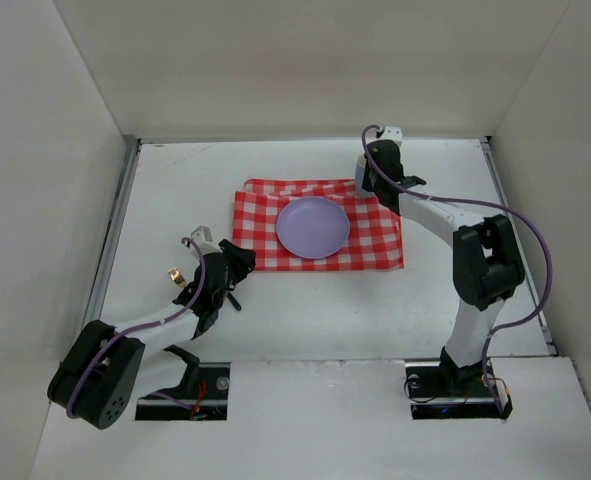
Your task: Set the dinner table for one person
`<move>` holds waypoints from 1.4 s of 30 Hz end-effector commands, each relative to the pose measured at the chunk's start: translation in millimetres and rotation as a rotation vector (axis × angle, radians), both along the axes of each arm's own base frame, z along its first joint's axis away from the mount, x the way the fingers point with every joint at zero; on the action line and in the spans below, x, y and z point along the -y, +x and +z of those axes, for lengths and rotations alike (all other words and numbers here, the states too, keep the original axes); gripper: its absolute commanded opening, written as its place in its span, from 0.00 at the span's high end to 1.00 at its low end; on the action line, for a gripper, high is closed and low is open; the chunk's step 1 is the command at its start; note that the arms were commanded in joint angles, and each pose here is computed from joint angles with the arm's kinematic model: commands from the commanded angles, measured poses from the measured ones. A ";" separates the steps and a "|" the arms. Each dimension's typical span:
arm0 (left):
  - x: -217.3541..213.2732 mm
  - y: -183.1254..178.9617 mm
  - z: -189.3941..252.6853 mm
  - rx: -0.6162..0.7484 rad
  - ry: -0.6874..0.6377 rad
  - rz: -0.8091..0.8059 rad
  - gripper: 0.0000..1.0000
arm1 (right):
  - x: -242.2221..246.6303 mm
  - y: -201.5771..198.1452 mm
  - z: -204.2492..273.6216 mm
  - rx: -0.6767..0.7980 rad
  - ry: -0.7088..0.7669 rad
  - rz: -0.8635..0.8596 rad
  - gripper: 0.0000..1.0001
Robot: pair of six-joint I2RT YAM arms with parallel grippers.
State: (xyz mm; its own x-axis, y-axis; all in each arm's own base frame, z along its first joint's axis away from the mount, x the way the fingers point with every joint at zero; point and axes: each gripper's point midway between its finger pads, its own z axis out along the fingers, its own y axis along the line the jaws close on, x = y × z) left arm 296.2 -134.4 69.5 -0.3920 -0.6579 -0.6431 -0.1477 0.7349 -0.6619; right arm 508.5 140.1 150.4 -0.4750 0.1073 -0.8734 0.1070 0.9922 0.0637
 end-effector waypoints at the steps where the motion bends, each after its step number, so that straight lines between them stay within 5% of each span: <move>1: 4.5 7.4 18.5 0.067 -0.024 -0.001 0.59 | -14.2 21.9 56.0 0.158 0.068 -0.005 1.00; 12: 4.6 7.5 18.9 0.069 -0.025 -0.001 0.59 | -3.7 12.0 12.3 0.088 0.011 -0.029 0.96; 28: 0.8 7.7 23.8 0.085 -0.018 0.008 0.60 | -8.3 -20.1 22.5 0.112 0.064 0.010 0.48; 36: -25.8 -1.0 23.8 0.004 0.098 0.106 0.68 | -12.6 -69.7 61.7 0.168 0.151 0.073 0.26; 39: -34.7 -12.1 19.5 -0.065 0.157 0.127 0.68 | -8.9 -96.1 63.0 0.178 0.190 0.084 0.28; 42: -48.3 -28.4 8.7 -0.159 0.238 0.146 0.68 | -5.0 -123.9 59.5 0.190 0.244 0.082 0.58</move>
State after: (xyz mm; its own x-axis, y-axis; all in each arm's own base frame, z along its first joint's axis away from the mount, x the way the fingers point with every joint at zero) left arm 284.7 -106.8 88.3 -0.3621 -0.6146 -0.7008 -0.2568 0.7885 -0.5588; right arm 401.7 140.4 209.0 -0.3378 0.2253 -0.9139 0.0074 0.9715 0.2368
